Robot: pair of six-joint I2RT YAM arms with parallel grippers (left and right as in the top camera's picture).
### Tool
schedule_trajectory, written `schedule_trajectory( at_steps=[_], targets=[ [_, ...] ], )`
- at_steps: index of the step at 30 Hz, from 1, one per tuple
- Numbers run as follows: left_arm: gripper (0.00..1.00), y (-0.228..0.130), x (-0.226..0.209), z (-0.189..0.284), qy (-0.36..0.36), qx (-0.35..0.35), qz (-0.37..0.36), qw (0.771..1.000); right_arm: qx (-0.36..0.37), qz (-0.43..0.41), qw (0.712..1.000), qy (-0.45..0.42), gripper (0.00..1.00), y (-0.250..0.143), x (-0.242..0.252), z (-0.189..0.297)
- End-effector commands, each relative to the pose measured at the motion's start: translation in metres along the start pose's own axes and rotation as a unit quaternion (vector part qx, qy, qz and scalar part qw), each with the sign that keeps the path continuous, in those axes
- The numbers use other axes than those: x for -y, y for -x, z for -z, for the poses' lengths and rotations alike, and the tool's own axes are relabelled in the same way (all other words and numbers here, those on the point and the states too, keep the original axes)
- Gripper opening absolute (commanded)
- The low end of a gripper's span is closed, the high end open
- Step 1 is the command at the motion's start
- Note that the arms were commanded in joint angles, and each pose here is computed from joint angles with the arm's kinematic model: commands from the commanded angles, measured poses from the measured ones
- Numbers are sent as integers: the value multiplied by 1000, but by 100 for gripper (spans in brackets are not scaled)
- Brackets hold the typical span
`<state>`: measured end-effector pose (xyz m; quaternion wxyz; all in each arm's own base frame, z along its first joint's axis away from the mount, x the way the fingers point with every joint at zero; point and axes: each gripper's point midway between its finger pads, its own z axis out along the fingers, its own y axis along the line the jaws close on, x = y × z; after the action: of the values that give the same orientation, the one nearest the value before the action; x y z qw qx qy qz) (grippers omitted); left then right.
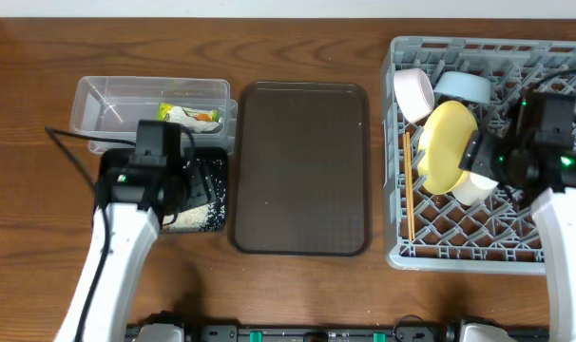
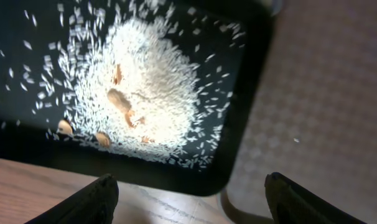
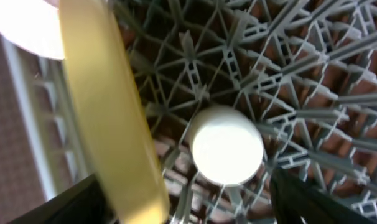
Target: Sort waste into correct bins and load items into the dishwasher rack
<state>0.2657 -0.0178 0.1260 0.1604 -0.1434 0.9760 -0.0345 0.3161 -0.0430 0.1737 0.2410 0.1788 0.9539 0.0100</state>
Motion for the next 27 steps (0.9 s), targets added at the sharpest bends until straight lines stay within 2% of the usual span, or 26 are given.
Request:
schedule_trajectory(
  at_steps=[1,7,8,9,13,19,27],
  targets=[
    [79,-10,0,23,-26,40,-30,998,5,28,998,61,82,-8,-18,21],
    [79,-26,-6,52,-62,146,-25,987,83,49,992,87,94,-24,-19,37],
    [85,-27,-7,58,-69,165,-23,984,97,53,990,90,99,-27,-19,39],
    [90,-28,-7,63,-75,185,-24,980,116,53,988,91,99,-32,-17,41],
    [92,-28,-7,84,-94,238,-24,966,153,50,983,91,99,-54,-9,46],
    [93,-30,-8,90,-98,251,-24,963,158,50,982,93,99,-78,-3,42],
    [93,-31,-8,89,-98,249,-24,963,106,48,990,82,99,-103,3,32]
  ],
)
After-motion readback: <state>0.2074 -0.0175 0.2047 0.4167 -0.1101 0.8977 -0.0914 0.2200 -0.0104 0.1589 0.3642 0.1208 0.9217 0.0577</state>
